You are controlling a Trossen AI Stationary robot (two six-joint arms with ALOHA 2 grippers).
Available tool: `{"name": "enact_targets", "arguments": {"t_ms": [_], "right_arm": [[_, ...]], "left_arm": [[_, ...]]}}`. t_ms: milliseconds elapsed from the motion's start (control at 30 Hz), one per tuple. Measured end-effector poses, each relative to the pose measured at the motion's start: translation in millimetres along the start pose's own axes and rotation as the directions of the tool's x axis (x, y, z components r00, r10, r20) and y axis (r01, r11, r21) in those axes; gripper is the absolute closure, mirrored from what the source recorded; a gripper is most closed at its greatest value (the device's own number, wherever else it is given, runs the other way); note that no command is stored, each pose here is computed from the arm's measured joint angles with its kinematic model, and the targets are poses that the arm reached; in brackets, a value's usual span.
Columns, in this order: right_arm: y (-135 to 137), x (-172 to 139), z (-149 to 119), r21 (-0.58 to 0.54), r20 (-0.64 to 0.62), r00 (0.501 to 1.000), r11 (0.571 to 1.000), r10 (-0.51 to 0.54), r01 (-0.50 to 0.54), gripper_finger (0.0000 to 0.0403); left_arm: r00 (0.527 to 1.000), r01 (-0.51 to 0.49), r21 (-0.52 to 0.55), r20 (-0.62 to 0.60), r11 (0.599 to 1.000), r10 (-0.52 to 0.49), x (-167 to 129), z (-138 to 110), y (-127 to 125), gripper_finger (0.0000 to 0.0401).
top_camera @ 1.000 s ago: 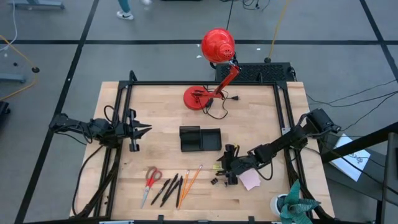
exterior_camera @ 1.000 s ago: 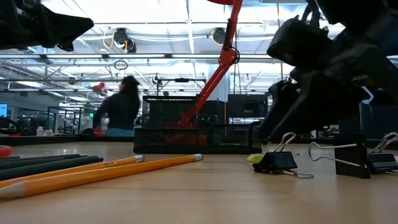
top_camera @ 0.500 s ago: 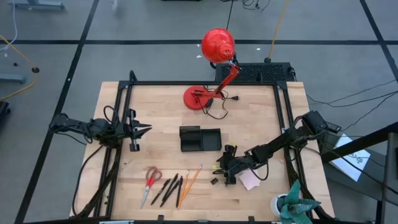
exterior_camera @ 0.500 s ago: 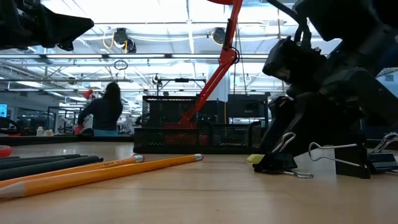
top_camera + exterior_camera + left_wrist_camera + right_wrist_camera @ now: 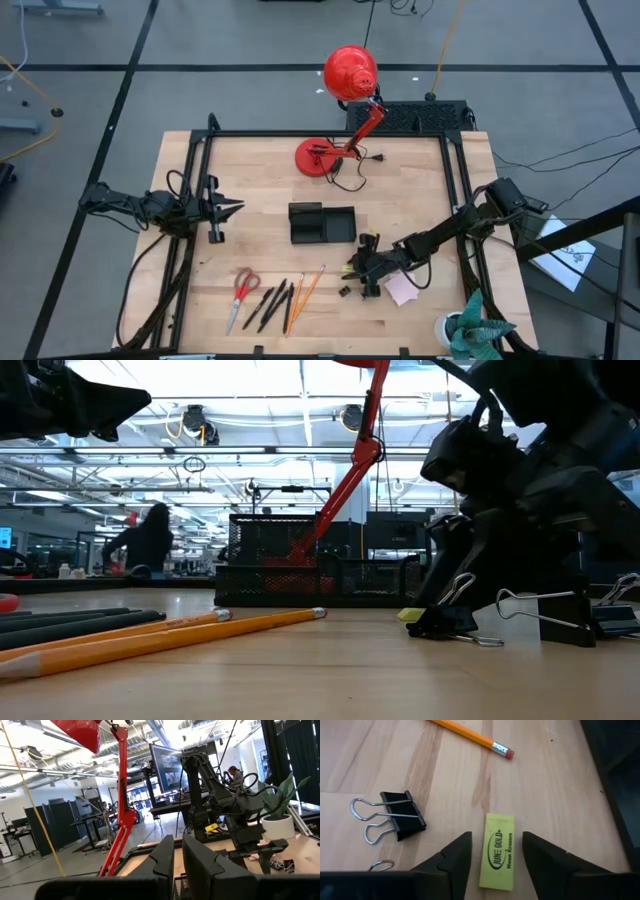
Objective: Pick and place office supplies into organizer
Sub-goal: Put the eraser into the desk organizer
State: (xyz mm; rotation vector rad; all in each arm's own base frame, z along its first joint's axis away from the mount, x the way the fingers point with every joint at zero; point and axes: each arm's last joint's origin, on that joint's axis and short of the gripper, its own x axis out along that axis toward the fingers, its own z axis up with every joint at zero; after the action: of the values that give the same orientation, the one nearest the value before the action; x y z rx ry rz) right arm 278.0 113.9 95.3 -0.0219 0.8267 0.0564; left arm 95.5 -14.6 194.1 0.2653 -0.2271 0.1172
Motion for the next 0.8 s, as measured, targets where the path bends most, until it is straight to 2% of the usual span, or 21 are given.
{"name": "enact_targets", "arguments": {"t_ms": [400, 800], "right_arm": [[0, 1, 6, -0.049, 0.067, 0.997, 0.999, 0.025, -0.021, 0.0334], [-1, -9, 17, -0.04, 0.133, 0.991, 0.999, 0.026, -0.021, 0.0333]], "left_arm": [[1.0, 0.0, 0.0, 0.0, 1.0, 0.0, 0, 0, 0, 0.0354], [1.0, 0.0, -0.001, 0.0, 1.0, 0.0, 0, 0, 0, 0.0354]]}}
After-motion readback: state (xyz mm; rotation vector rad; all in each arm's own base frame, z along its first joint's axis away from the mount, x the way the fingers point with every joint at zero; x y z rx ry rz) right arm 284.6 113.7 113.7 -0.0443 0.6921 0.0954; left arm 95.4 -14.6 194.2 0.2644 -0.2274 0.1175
